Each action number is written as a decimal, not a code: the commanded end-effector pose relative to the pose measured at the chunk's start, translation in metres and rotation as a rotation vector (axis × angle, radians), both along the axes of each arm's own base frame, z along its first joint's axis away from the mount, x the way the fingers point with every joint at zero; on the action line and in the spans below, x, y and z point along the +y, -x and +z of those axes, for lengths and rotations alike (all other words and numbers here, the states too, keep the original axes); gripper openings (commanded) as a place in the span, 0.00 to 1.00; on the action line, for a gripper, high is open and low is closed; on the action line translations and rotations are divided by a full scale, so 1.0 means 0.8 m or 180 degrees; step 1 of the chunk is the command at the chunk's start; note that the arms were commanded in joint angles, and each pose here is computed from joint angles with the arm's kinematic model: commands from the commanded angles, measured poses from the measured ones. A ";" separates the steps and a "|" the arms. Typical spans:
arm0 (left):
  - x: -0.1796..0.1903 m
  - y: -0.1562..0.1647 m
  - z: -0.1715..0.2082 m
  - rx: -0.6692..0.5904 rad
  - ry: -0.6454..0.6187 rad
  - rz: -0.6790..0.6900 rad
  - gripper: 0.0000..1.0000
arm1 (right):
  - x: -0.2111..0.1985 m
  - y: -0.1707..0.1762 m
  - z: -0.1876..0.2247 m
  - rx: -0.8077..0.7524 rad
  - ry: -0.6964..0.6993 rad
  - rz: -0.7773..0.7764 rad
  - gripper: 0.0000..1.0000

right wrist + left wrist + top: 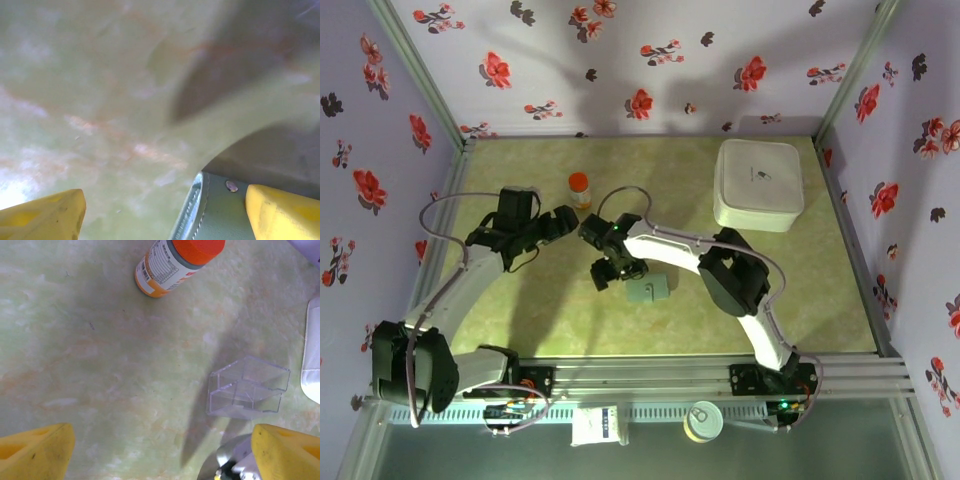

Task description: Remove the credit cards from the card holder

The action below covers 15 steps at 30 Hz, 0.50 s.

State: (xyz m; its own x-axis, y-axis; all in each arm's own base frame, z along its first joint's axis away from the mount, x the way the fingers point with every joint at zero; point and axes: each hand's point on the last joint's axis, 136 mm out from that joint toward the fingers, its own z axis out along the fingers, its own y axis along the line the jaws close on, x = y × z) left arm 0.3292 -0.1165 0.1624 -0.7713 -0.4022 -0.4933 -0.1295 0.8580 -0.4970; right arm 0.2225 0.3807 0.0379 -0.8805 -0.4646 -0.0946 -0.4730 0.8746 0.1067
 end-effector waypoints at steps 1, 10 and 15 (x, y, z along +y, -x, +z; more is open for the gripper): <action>0.008 0.008 -0.003 0.0038 -0.0082 -0.0029 0.92 | 0.003 0.038 0.001 0.0243 0.0059 0.0209 0.84; 0.007 0.008 -0.011 0.0099 -0.0072 -0.0031 0.92 | -0.048 0.098 0.001 0.0428 0.0381 0.0186 0.84; 0.000 0.005 -0.020 0.0163 0.0025 -0.0055 0.91 | -0.060 0.095 0.023 0.0312 0.0270 0.0056 0.85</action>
State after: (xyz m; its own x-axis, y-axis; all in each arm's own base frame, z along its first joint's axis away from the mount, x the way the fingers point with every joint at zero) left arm 0.3284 -0.1149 0.1590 -0.7774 -0.4038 -0.4823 -0.1378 0.8575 -0.4957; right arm 0.1451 0.3383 0.0369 -0.8510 -0.5220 0.0582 -0.5182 0.8524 0.0697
